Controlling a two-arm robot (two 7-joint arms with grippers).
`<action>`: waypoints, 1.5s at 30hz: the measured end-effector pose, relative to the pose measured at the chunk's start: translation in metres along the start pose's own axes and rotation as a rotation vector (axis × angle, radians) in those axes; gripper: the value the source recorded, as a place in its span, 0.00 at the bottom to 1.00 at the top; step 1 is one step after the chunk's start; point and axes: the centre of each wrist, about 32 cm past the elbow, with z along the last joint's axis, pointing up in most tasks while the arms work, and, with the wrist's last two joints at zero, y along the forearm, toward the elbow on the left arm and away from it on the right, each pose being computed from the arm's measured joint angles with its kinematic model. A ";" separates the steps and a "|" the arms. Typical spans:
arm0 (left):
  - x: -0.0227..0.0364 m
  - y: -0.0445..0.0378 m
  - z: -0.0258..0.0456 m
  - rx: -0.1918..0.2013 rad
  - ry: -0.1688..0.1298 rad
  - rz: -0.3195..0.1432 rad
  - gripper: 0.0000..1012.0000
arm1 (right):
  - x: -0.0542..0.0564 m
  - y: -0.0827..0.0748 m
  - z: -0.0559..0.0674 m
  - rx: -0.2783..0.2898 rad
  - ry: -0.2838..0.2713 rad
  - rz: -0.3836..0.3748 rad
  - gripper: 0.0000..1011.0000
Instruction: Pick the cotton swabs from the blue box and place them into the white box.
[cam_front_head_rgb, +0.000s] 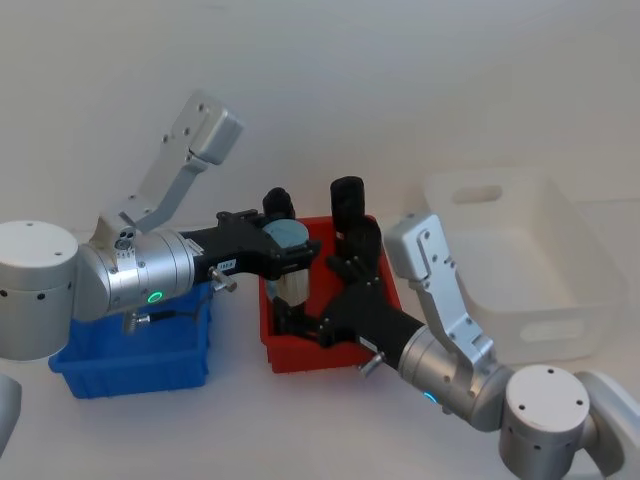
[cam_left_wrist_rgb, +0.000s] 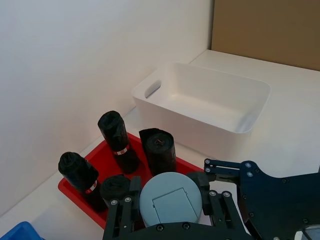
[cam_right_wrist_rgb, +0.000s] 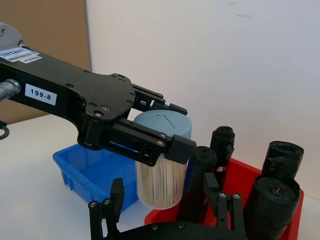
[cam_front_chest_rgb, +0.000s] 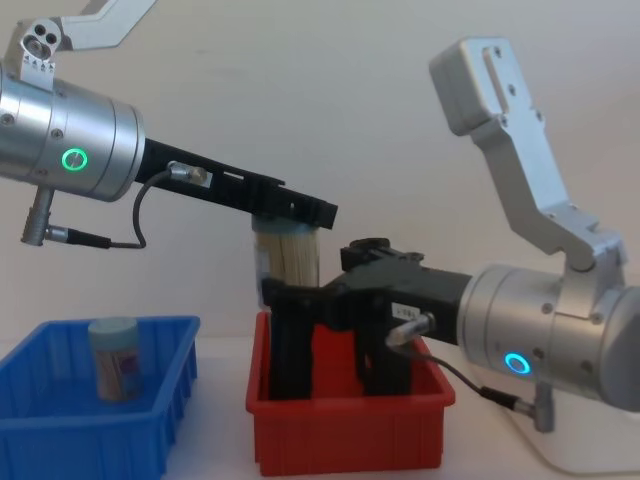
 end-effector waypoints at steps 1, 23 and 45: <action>0.0000 0.0000 0.0000 0.000 0.000 0.000 0.66 | 0.000 0.001 0.000 0.001 0.000 0.001 0.99; 0.0002 0.0002 0.0000 0.000 -0.001 0.003 0.66 | 0.001 0.027 -0.005 0.009 0.023 0.036 0.64; 0.0000 0.0000 0.0000 0.000 0.000 0.000 0.99 | -0.003 0.028 -0.005 -0.002 0.018 -0.022 0.64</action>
